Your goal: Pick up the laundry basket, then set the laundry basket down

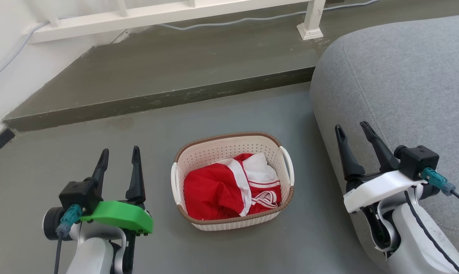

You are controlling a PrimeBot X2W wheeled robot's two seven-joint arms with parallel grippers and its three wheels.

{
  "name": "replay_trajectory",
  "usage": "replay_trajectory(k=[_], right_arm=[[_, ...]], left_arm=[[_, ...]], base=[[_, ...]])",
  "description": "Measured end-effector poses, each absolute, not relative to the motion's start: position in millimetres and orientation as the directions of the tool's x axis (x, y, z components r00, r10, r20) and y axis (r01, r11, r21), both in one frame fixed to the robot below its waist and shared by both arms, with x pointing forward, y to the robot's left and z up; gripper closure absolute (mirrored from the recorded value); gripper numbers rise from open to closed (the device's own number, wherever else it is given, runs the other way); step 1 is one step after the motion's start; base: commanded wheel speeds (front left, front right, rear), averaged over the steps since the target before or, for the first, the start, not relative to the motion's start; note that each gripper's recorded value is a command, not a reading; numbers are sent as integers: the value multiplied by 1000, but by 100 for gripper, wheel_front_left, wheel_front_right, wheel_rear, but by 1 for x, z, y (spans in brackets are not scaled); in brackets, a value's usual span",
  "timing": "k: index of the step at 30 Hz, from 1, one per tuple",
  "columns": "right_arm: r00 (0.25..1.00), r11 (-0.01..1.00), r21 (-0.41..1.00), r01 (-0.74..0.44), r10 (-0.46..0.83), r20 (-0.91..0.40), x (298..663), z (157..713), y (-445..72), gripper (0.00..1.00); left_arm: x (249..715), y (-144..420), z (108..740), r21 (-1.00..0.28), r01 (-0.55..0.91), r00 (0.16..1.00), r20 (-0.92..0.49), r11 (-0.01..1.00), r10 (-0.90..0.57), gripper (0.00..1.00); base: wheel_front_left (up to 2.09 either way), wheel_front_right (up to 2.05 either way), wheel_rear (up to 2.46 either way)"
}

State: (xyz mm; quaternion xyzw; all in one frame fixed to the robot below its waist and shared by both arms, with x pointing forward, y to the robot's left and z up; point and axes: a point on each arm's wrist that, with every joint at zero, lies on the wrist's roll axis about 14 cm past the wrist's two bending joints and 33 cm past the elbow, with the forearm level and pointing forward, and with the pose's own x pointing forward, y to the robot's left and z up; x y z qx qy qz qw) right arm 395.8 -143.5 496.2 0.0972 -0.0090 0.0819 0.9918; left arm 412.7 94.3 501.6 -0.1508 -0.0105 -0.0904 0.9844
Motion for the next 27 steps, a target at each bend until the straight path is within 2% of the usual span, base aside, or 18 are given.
replay_trajectory(k=[8,9,16,27], right_arm=[[986,968,190,-165,161,33,396,496,-143,0],[987,968,191,-163,160,33,396,496,-144,100],[986,965,221,-137,155,-66,378,463,-140,100],[991,941,327,-88,116,-69,380,465,-147,100]], left_arm=[[413,94,504,-299,186,983,57,936,-177,0],[414,95,505,-300,187,982,60,935,-177,100],[404,93,478,-305,170,982,-24,937,-186,100],[403,102,478,-408,126,987,-42,904,-156,100]], base=[[0,0,0],[0,0,0],[0,0,0],[0,0,0]])
